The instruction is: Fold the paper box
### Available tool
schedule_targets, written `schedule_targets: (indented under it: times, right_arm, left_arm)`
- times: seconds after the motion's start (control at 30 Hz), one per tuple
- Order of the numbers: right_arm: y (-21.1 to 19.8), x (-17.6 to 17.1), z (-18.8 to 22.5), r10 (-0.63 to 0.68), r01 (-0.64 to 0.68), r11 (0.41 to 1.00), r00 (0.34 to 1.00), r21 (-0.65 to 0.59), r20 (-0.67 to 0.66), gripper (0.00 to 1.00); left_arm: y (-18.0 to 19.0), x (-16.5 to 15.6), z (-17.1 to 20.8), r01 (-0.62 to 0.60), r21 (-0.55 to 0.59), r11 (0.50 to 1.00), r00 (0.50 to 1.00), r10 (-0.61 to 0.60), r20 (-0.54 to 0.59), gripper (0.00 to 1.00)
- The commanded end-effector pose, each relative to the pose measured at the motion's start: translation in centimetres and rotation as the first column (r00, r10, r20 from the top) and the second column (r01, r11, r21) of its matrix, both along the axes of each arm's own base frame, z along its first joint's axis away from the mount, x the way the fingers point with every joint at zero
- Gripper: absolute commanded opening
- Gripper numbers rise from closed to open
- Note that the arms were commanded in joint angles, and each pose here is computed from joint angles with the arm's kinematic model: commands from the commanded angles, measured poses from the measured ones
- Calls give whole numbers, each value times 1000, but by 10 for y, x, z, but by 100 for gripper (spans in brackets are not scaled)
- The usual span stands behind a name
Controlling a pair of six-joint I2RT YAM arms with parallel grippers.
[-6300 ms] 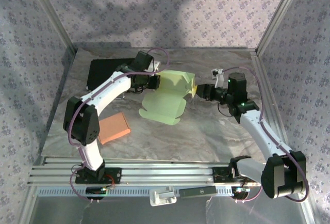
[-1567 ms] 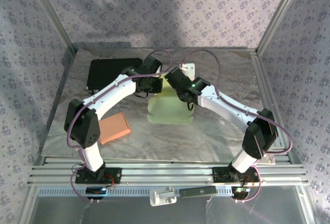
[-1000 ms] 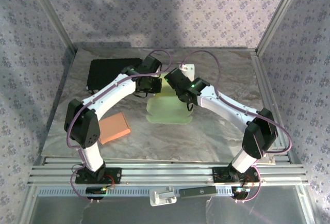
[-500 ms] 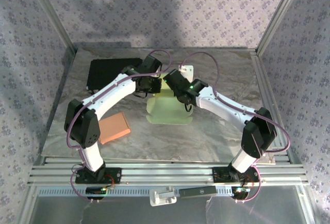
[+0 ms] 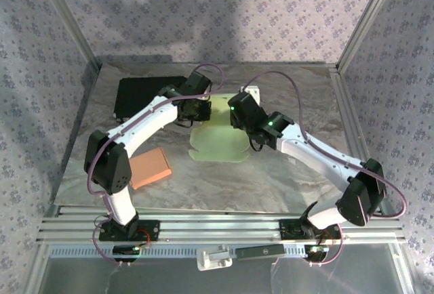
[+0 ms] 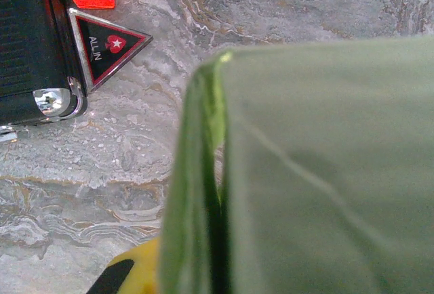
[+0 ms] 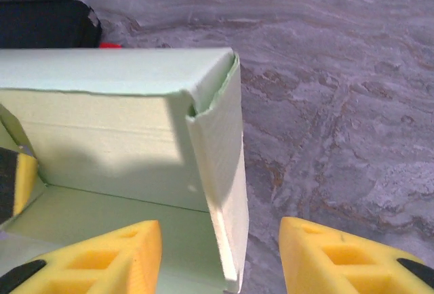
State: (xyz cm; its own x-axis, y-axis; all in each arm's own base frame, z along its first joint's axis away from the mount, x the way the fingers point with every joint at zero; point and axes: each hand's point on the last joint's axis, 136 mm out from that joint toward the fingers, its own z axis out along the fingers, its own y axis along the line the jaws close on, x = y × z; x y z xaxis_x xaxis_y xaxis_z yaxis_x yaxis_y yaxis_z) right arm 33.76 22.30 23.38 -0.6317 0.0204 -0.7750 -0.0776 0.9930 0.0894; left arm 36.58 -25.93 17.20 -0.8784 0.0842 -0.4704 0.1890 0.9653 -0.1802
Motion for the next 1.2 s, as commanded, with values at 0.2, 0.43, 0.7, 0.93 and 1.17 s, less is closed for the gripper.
schedule_targets:
  times: [0.2, 0.43, 0.7, 0.93, 1.17]
  right_arm:
    - [-5, 14, -26, -37, 35, 998, 998, -54, -44, 35]
    - [-11, 28, -29, -122, 116, 983, 992, -146, -30, 13]
    - [-34, 17, -34, -268, 256, 935, 963, -246, -16, 0]
    - [-28, 8, -31, -286, 275, 927, 958, -253, -7, 0]
    - [-23, 2, -30, -252, 242, 954, 967, -178, -35, 0]
  left_arm:
    - [-4, 6, 24, -6, -37, 999, 999, 7, 37, 0]
    - [-4, 5, 25, -4, -37, 999, 999, 5, 37, 0]
    - [-5, 6, 23, -6, -40, 999, 999, 7, 34, 0]
    - [-7, 7, 25, -9, -58, 998, 999, 12, 40, 0]
    - [-17, 4, 46, 52, -177, 983, 993, -31, 116, 22]
